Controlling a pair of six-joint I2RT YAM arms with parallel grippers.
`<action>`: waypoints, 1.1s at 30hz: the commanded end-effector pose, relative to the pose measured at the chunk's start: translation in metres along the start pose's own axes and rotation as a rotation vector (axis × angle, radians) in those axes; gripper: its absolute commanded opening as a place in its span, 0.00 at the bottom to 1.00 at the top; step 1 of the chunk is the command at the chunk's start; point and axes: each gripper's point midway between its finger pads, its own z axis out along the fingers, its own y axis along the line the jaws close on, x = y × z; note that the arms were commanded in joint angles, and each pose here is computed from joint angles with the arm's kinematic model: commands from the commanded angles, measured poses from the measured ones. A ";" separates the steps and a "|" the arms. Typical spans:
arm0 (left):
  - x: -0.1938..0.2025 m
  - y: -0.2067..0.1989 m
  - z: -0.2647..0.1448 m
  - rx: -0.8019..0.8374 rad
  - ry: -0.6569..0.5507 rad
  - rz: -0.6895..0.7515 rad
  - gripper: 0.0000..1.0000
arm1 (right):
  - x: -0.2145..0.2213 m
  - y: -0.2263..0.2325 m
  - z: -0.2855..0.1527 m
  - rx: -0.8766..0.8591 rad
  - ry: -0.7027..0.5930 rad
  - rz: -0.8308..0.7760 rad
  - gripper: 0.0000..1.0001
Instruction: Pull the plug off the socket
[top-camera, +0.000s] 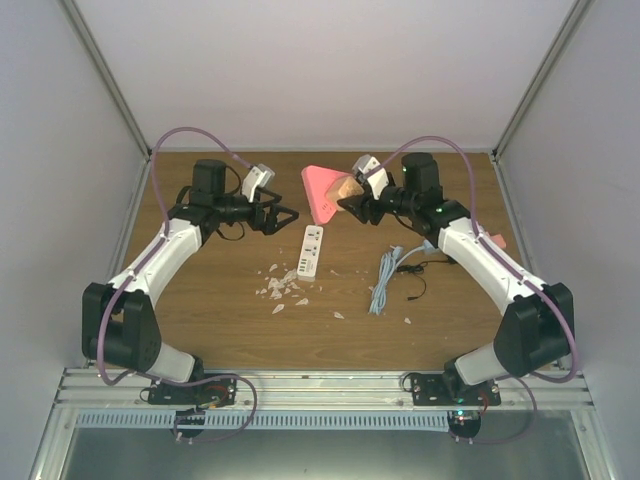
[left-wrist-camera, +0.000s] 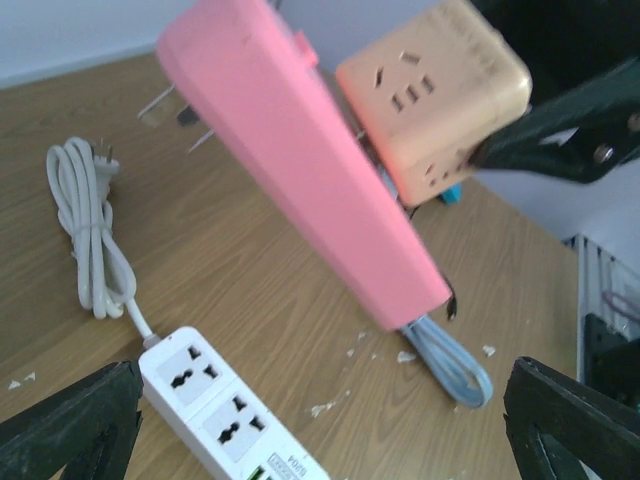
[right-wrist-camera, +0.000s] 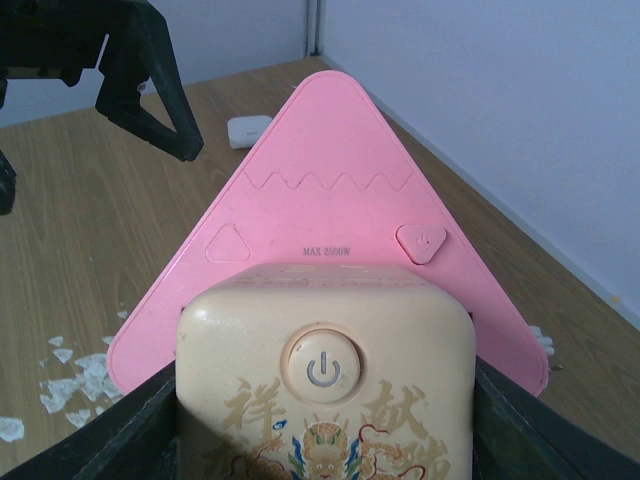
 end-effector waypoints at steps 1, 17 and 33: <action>-0.034 -0.012 -0.011 0.005 -0.092 -0.063 0.99 | -0.049 0.009 -0.002 0.013 -0.141 -0.048 0.15; -0.020 -0.008 0.020 -0.061 -0.048 -0.199 0.80 | -0.065 0.042 0.020 0.008 -0.167 -0.057 0.13; -0.015 0.035 0.015 -0.279 -0.071 -0.217 0.00 | -0.081 0.040 0.016 0.029 -0.191 -0.020 0.01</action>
